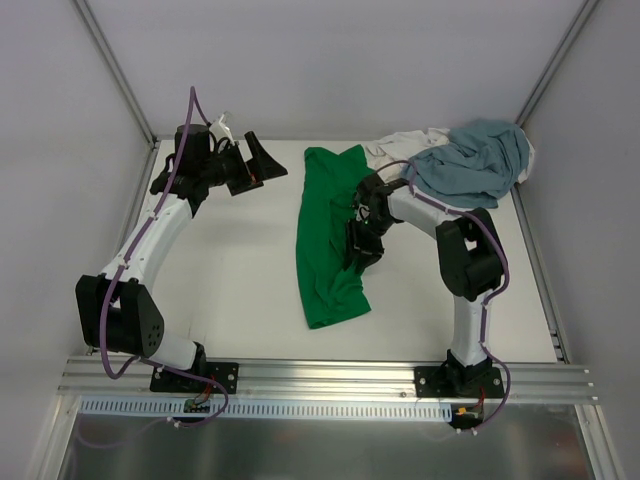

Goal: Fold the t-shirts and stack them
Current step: Rotate the tshirt 90 degrees

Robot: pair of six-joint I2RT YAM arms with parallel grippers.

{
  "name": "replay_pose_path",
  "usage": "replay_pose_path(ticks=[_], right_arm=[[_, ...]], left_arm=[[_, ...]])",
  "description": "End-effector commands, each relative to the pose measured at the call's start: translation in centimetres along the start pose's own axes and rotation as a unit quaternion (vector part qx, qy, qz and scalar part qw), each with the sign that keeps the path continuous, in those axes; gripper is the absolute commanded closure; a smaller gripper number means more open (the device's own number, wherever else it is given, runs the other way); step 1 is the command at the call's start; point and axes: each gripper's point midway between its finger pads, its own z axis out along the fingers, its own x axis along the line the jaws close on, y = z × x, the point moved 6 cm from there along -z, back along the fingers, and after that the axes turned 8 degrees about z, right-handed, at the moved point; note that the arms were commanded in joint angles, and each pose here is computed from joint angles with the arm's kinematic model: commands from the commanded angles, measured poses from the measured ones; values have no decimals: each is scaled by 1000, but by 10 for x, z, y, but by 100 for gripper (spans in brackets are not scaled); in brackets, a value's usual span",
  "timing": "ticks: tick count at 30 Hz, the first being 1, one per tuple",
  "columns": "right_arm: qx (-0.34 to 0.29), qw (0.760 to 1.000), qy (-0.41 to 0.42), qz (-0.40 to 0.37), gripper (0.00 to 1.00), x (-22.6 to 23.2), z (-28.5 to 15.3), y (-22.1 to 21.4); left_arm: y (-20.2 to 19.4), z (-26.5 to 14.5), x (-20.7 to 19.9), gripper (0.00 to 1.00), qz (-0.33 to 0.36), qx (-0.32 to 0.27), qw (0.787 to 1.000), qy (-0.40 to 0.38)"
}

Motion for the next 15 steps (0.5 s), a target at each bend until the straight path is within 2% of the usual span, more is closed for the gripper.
replay_pose_path(ticks=[1, 3, 4, 5, 15], right_arm=[[-6, 1000, 11, -2, 60, 5, -6, -5], [-4, 1000, 14, -2, 77, 5, -5, -5], [-4, 1000, 14, -2, 94, 5, -5, -5], [-4, 1000, 13, -1, 99, 5, -4, -4], [-2, 1000, 27, -16, 100, 24, -8, -2]], left_arm=[[6, -6, -12, 1, 19, -13, 1000, -20], [5, -6, -12, 1, 20, -14, 999, -21], [5, -6, -12, 1, 20, -13, 1000, -20], [5, -6, -12, 1, 19, -13, 1000, -20], [4, -9, -12, 1, 22, -13, 999, -19]])
